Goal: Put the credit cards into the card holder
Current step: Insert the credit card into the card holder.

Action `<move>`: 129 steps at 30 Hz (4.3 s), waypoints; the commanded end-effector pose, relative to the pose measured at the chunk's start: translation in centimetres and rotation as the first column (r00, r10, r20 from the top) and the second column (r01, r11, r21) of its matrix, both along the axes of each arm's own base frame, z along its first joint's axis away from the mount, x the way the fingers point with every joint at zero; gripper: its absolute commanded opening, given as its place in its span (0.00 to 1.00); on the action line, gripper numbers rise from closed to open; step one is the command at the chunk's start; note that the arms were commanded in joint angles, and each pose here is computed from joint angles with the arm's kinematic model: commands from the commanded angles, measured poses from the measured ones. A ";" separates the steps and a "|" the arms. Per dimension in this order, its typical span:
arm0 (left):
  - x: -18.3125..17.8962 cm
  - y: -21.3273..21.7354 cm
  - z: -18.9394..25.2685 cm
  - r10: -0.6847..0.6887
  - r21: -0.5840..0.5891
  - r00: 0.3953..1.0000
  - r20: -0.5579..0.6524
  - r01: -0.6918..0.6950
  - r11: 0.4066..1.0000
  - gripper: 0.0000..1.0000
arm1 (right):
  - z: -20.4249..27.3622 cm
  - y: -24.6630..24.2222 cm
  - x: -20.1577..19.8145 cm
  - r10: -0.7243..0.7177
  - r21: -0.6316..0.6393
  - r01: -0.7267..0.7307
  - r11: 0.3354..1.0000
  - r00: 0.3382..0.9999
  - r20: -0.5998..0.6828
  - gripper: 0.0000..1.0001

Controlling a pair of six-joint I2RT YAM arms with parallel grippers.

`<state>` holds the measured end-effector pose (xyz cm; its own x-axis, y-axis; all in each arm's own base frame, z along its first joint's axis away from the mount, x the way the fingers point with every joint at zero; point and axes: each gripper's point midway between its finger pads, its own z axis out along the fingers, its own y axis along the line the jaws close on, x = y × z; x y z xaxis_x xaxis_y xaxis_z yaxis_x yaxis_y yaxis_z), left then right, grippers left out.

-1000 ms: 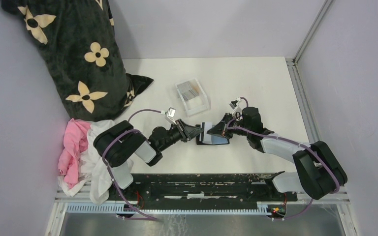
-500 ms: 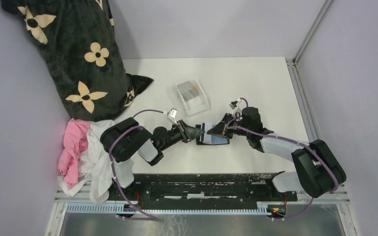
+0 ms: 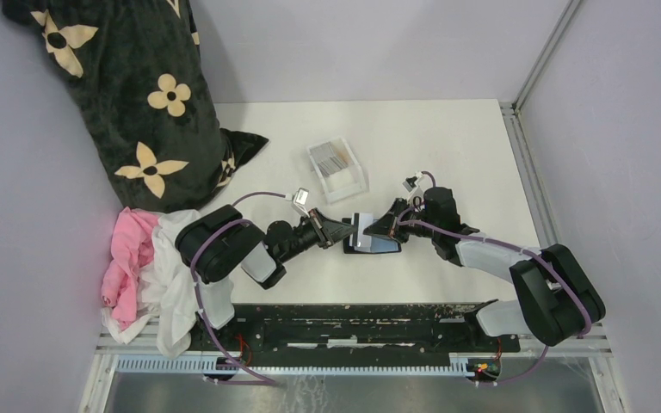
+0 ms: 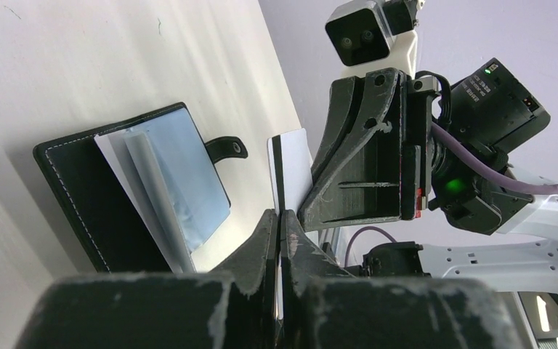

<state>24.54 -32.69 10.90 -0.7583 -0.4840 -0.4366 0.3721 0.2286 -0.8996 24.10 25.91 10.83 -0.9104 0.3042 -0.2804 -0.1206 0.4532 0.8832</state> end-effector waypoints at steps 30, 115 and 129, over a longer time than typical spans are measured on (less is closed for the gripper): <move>0.8 -1.4 3.3 0.130 0.093 0.986 0.106 -0.140 0.986 0.03 | 0.8 -2.9 1.3 -0.073 -0.218 0.107 0.970 0.985 0.158 0.49; 2.3 -1.4 -9.4 0.429 0.369 0.888 -0.168 -0.347 0.862 0.03 | -10.1 -9.3 4.0 -0.196 -0.668 0.186 0.721 0.979 0.060 0.06; 0.6 -1.1 -10.8 0.394 0.391 0.900 -0.188 -0.300 0.870 0.03 | -10.5 -9.5 4.1 -0.203 -0.679 0.188 0.710 0.977 0.058 0.07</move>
